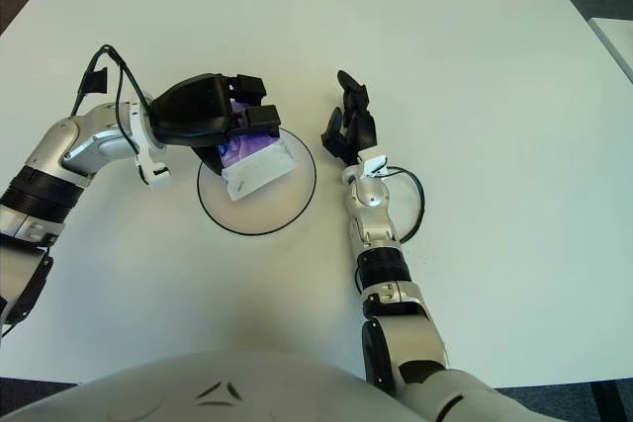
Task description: Put the tissue paper into the plate.
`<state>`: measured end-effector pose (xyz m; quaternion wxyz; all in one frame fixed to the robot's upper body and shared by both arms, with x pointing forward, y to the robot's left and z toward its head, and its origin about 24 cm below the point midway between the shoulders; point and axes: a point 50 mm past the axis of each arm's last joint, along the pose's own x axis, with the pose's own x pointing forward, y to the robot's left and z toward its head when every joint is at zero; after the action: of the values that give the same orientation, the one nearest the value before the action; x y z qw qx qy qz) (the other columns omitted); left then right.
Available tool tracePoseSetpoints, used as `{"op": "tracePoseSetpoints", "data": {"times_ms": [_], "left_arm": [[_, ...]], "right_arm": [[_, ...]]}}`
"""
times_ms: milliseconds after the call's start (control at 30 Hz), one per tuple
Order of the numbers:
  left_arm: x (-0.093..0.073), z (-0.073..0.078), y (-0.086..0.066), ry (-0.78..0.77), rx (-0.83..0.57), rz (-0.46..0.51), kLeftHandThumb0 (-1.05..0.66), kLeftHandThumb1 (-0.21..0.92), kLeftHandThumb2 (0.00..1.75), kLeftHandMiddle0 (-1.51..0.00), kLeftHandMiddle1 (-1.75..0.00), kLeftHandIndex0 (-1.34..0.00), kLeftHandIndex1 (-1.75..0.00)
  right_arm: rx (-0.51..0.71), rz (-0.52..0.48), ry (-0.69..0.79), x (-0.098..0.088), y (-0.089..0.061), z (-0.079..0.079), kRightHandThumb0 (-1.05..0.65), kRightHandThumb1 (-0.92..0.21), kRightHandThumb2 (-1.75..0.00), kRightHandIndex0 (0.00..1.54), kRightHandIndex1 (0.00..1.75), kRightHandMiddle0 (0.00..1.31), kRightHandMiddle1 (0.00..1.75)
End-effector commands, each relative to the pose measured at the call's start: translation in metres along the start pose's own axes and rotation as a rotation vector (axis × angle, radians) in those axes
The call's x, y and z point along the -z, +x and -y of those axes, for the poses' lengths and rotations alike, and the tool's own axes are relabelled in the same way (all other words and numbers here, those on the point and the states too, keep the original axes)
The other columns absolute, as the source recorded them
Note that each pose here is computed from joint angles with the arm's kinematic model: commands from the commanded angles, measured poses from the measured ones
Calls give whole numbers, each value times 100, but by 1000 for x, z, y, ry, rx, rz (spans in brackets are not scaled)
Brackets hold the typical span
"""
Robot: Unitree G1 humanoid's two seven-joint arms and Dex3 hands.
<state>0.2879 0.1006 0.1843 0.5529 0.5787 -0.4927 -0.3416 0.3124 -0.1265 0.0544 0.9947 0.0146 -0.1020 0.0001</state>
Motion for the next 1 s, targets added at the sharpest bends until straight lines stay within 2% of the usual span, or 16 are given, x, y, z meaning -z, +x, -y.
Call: {"op": "tracePoseSetpoints", "data": {"times_ms": [0,433,600,767,867,900,933,967], "left_arm": [[-1,1,-4,15,25,-6,-46,37,125,-124,-175,-57,-175],[-2,2,-6,1,61,-13,-46,37,125,-125,-175,-57,-175],[-2,3,-5,-46,23,2,-46,38,124,-121,-175,-56,-175],[-2,3,-6,-83,19,14,-42,53,105,-94,-175,-45,-175],[-1,5,-7,-123,40,2,-39,70,83,-71,-175,-34,-175],[-1,5,-7,-130,50,-3,-54,78,81,-57,-175,-26,-172],[-1,6,-8,-133,56,-6,-65,83,81,-40,-175,-17,-168],[-1,6,-8,-136,59,-7,-72,86,81,-28,-175,-12,-165]], "right_arm": [[38,-357,-15,63,-46,11,-71,-92,-100,24,2,0,49],[34,-355,-12,63,-46,11,-70,-92,-100,23,1,0,46],[33,-354,-13,63,-46,11,-70,-92,-100,23,1,0,46],[33,-354,-15,63,-46,11,-71,-92,-101,22,1,0,45],[39,-357,-25,64,-46,11,-71,-92,-100,23,1,0,46],[43,-360,-29,64,-46,11,-71,-92,-100,23,1,0,48],[45,-362,-32,64,-46,11,-71,-92,-100,23,1,0,50],[47,-363,-34,64,-46,10,-72,-92,-100,23,1,0,51]]}}
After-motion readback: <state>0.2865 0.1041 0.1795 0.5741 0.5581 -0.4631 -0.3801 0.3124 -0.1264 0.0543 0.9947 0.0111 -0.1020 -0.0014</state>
